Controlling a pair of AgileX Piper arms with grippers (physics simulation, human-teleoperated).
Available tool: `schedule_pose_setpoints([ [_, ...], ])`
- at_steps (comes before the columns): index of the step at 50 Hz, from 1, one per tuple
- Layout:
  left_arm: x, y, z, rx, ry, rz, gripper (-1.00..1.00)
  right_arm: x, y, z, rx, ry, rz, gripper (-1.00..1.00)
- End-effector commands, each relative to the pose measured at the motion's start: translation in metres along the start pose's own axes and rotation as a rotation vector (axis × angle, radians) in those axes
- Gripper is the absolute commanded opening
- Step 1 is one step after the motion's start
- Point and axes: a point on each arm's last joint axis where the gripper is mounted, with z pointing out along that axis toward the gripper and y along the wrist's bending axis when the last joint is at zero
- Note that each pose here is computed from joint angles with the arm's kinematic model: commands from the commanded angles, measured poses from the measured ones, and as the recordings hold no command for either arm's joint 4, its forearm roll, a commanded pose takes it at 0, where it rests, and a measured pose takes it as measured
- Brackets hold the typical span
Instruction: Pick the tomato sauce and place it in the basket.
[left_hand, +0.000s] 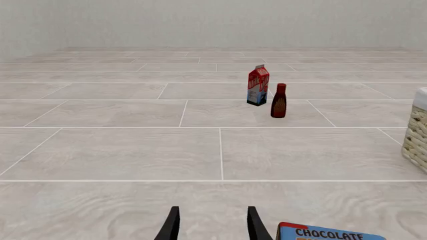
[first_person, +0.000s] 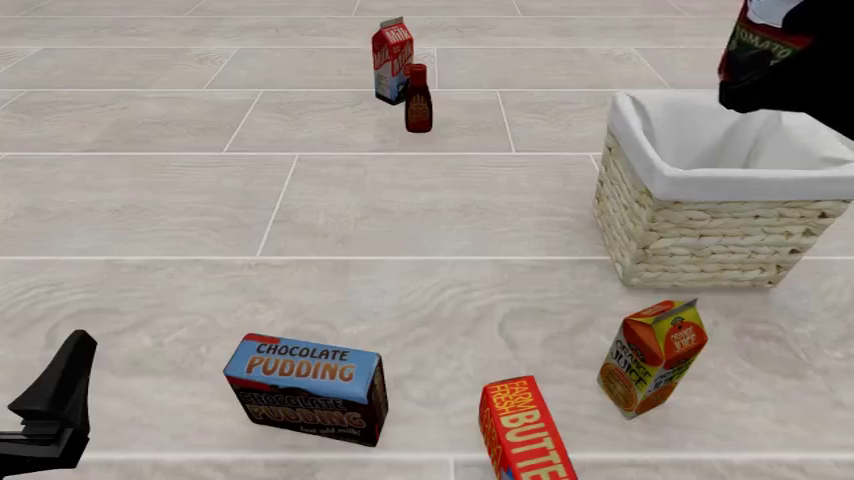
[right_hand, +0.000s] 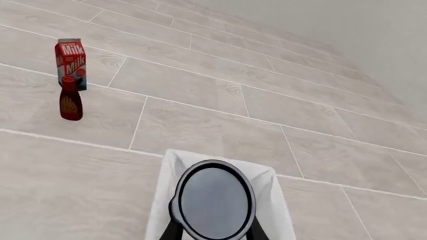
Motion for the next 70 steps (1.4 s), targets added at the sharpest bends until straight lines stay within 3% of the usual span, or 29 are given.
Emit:
schedule_pose_setpoints([
  [1,0.000,0.000,0.000,0.000,0.000,0.000,1.00,0.006,-0.011,0.008,0.036,0.013,0.053,-1.00],
  [21,0.000,0.000,0.000,0.000,0.000,0.000,1.00,0.024,-0.017,0.026,0.058,0.048,0.083,-1.00],
  [70,0.000,0.000,0.000,0.000,0.000,0.000,1.00,0.057,-0.011,0.061,0.043,0.126,0.088,-1.00],
])
